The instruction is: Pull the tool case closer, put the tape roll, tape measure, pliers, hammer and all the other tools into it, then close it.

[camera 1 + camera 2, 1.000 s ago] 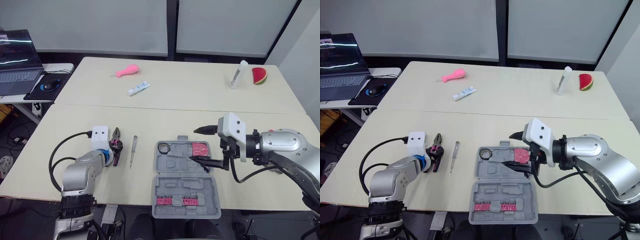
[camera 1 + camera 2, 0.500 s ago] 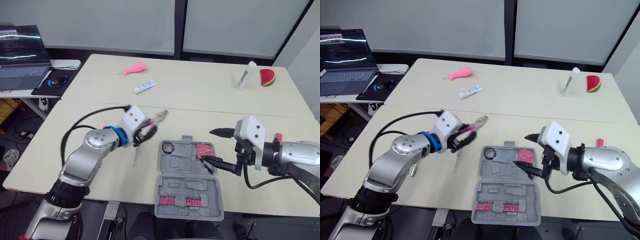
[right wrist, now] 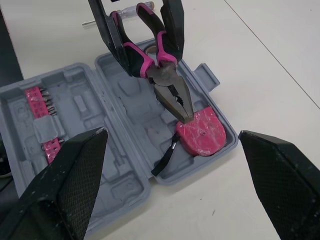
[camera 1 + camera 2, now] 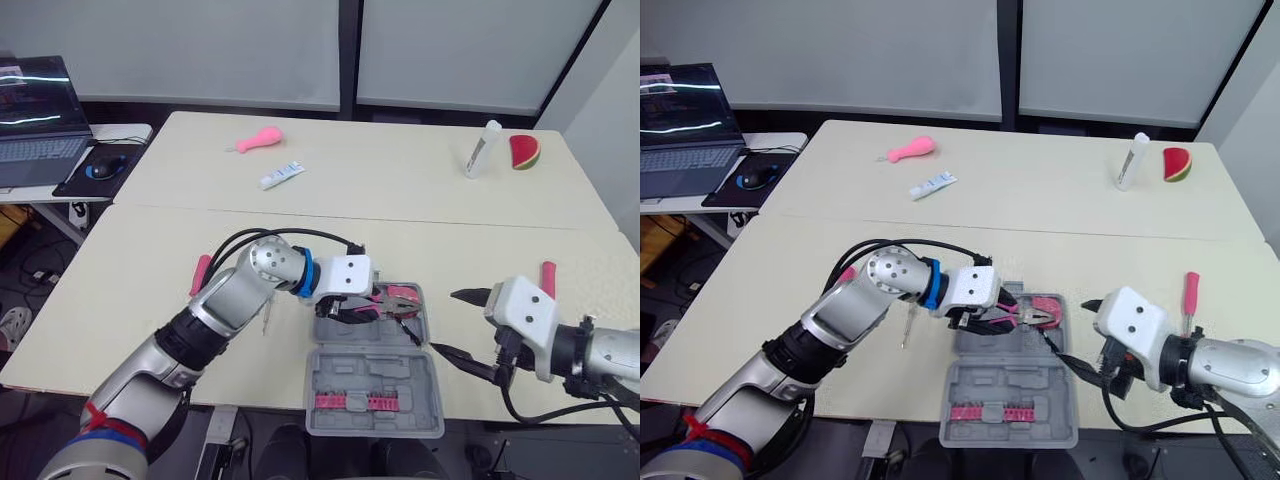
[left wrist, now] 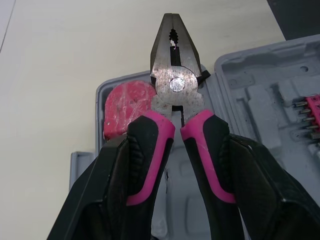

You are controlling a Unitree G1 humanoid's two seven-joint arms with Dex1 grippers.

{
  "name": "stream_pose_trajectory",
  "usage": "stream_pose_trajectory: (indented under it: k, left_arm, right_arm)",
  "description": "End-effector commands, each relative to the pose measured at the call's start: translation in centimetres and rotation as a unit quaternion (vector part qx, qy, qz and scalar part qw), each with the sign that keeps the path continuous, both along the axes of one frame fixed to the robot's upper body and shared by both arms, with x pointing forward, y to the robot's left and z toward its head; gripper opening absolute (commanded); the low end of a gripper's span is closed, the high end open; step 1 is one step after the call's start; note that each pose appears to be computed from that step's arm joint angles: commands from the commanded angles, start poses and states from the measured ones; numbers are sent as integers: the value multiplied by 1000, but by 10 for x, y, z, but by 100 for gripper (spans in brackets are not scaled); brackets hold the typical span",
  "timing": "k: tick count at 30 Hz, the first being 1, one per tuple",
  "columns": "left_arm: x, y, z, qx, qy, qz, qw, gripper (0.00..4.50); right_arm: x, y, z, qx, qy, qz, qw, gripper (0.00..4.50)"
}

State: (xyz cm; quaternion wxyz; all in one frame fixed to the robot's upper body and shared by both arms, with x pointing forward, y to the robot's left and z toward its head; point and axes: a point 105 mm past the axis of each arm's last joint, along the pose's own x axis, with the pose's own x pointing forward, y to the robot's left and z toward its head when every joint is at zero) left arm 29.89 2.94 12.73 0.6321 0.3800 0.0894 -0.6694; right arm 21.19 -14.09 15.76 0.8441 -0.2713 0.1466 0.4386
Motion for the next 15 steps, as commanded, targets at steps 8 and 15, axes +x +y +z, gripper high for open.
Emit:
stream_pose_trajectory:
  k: [8, 15]
  left_arm:
    - [-3, 0, 5, 24, -15, -29, 999, 248]
    - [-4, 4, 4, 27, -10, -26, 999, 248]
  right_arm:
    - [32, 33, -27, -40, -2, 53, 998, 450]
    - [46, 48, -36, -51, -2, 84, 995, 450]
